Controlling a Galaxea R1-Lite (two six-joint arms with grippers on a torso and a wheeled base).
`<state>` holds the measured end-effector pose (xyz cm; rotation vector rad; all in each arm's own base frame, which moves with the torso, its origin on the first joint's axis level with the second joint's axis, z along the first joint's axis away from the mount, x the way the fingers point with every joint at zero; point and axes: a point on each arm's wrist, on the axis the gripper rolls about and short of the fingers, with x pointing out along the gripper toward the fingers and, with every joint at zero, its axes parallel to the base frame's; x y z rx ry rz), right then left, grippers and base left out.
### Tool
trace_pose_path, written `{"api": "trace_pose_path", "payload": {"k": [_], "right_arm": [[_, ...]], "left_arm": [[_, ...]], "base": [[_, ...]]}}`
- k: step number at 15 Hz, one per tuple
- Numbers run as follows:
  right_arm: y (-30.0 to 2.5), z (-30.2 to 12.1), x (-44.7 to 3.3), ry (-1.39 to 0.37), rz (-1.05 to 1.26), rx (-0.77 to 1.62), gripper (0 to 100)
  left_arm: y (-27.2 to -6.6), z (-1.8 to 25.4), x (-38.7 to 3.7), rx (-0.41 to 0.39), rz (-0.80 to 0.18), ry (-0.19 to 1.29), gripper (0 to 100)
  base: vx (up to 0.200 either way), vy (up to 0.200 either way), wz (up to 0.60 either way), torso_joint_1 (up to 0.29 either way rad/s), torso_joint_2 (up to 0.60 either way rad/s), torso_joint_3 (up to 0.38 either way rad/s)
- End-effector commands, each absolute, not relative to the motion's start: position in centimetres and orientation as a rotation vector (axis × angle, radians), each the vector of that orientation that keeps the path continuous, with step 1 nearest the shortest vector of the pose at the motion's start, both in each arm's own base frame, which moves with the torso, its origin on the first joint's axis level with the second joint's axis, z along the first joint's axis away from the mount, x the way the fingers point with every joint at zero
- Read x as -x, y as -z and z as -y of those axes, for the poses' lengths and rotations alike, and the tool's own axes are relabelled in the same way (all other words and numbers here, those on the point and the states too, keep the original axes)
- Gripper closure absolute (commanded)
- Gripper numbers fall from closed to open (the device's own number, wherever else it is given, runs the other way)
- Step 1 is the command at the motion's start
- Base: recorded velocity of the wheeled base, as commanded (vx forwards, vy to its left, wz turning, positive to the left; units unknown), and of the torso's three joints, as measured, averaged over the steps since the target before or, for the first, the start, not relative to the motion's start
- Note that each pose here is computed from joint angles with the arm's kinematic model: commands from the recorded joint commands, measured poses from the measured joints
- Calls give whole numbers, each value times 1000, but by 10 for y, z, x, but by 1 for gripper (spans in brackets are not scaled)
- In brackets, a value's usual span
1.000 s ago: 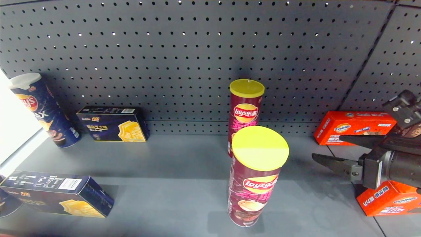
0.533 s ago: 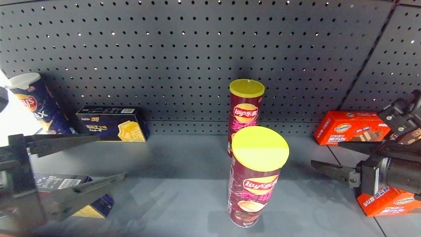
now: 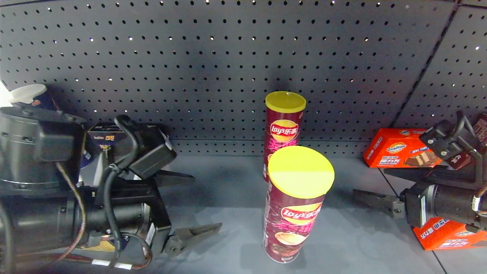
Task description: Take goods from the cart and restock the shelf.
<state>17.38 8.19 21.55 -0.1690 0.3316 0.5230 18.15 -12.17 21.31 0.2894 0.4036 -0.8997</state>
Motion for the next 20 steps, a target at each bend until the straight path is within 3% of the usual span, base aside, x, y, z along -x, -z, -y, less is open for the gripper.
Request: {"api": "trace_pose_path", "payload": {"k": [1, 8, 20], "right_arm": [[-214, -83, -177, -523, -343, 171, 0], [-213, -84, -181, -519, -345, 171, 0], [-212, -84, -181, -519, -348, 171, 0]], "left_arm": [[-198, 138, -190, -311, -457, 927, 0], [-196, 171, -210, -329, -447, 970, 0], [-191, 186, -219, -337, -457, 989, 0]], "base": [[0, 0, 0, 0, 0, 0], [0, 0, 0, 0, 0, 0], [0, 0, 0, 0, 0, 0]]}}
